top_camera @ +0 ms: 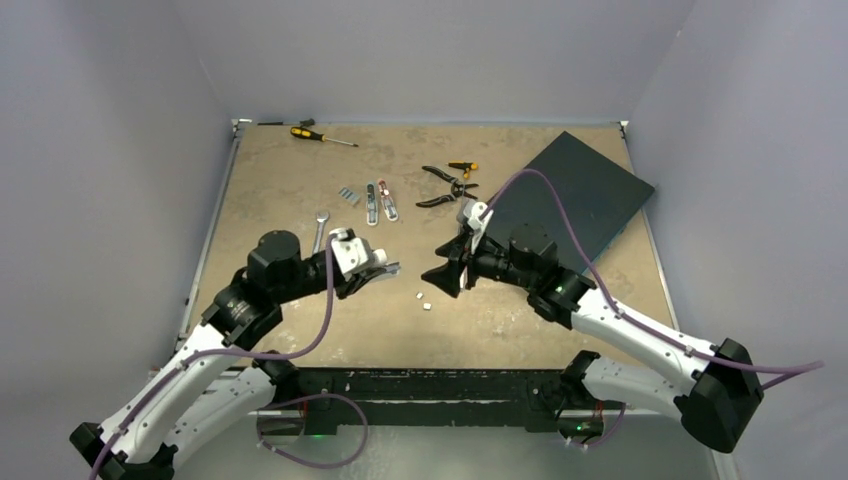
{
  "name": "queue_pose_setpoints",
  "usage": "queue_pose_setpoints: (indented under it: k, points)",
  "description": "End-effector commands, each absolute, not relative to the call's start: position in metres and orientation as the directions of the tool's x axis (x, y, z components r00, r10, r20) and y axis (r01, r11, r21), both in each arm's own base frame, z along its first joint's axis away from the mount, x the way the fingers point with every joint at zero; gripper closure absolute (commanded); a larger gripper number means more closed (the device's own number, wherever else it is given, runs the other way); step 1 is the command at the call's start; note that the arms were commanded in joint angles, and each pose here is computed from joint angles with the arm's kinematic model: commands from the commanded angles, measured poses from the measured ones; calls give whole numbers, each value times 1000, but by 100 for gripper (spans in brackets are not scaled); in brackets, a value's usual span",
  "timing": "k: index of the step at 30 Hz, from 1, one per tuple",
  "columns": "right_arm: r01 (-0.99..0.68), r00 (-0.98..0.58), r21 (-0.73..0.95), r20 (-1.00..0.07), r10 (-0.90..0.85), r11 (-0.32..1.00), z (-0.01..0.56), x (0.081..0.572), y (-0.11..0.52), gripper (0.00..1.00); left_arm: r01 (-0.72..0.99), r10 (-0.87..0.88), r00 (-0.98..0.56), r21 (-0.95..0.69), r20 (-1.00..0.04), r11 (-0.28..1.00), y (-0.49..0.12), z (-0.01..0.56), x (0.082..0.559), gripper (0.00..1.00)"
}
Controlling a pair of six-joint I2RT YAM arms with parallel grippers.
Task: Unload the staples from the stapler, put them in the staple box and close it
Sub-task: Pick up the stapler from the center of the board, then unload the staple at the center of the board.
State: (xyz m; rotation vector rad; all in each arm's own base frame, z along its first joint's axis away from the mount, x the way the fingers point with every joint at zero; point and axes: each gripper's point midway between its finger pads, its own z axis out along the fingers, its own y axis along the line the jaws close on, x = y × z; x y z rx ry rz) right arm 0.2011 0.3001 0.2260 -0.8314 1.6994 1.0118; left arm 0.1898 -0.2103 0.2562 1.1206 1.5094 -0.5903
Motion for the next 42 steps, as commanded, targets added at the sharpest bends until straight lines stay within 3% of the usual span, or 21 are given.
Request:
queue_pose_setpoints:
  k: [1,7,16,27,33,38,42]
  points:
    - [-967,-83,84,-996,17,242,258,178,309,32,900,234,140,222,-962,374,-219,274,179,100]
    - [-980,181,-167,-974,133,111,257,147,302,29,928,167,187,229,-968,292,-227,277,160,100]
    - [-959,245,-214,-956,161,187,247,147,288,30,956,327,-52,48,-944,290,-236,230,178,100]
    - [-935,227,-169,-961,160,312,239,154,268,30,762,373,-421,-99,-827,640,-218,213,230,100]
    - [-938,198,-147,-971,136,314,230,154,269,31,606,389,-637,-120,-665,787,-217,184,244,100]
    - [-928,189,-141,-976,111,346,220,151,278,31,573,451,-727,-96,-518,814,-234,159,234,100]
    - [-927,179,-137,-980,90,349,210,142,292,32,570,458,-761,-135,-460,811,-247,151,227,100]
